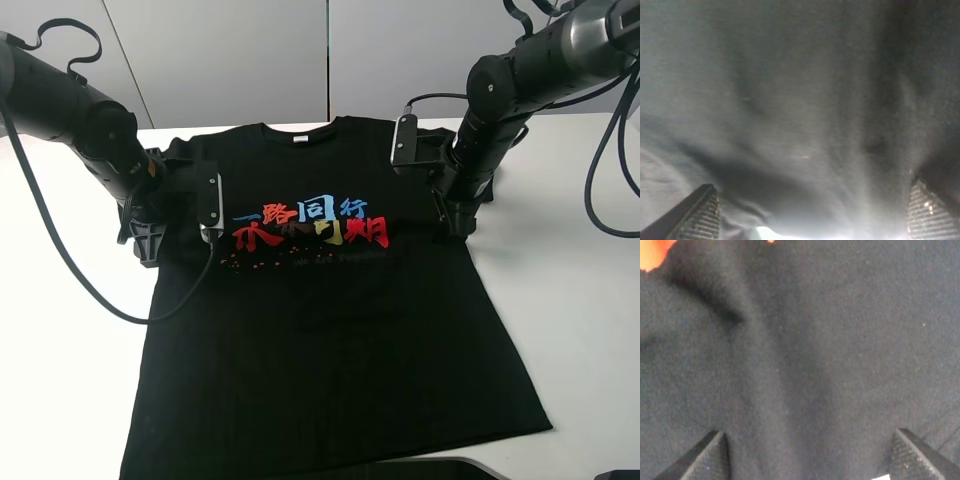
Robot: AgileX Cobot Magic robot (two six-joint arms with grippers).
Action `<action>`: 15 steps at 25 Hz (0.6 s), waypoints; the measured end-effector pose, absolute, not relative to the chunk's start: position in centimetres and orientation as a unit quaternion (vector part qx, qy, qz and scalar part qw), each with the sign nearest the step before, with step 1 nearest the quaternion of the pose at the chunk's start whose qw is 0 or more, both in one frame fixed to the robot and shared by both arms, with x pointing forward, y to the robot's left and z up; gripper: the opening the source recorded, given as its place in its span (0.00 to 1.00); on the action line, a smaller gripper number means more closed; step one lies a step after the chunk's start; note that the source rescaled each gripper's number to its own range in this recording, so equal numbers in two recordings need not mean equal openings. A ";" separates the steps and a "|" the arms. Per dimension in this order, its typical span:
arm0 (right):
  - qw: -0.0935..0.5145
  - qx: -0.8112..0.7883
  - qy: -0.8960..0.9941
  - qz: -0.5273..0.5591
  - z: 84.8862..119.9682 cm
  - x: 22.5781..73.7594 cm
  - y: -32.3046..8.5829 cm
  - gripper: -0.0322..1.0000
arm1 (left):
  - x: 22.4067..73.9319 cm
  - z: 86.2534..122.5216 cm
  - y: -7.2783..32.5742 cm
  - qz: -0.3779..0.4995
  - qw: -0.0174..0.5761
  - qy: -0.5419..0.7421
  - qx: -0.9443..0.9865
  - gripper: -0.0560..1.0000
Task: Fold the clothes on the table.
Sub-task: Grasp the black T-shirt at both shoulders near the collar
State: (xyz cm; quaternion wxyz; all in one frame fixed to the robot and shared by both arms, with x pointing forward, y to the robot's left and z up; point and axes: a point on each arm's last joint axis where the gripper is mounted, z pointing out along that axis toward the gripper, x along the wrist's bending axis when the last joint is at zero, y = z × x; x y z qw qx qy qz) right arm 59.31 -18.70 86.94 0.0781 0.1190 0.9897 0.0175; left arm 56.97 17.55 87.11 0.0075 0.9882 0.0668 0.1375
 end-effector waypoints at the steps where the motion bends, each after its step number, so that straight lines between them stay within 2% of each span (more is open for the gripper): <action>1: 0.078 0.119 0.990 0.017 86.9 59.3 -18.7 0.74 | 56.8 87.1 17.6 0.130 0.006 0.061 0.990 0.98; 4: 0.078 0.119 0.990 0.017 86.9 59.3 -18.7 0.74 | 56.6 87.0 17.5 0.115 0.006 0.050 0.992 0.90; 10: 0.078 0.119 0.990 0.017 86.9 59.3 -18.7 0.74 | 56.1 86.8 17.5 0.094 0.000 0.049 0.994 0.60; 15: 0.077 0.119 0.990 0.017 86.9 59.3 -18.7 0.74 | 56.0 86.8 17.5 0.089 -0.002 0.049 0.995 0.47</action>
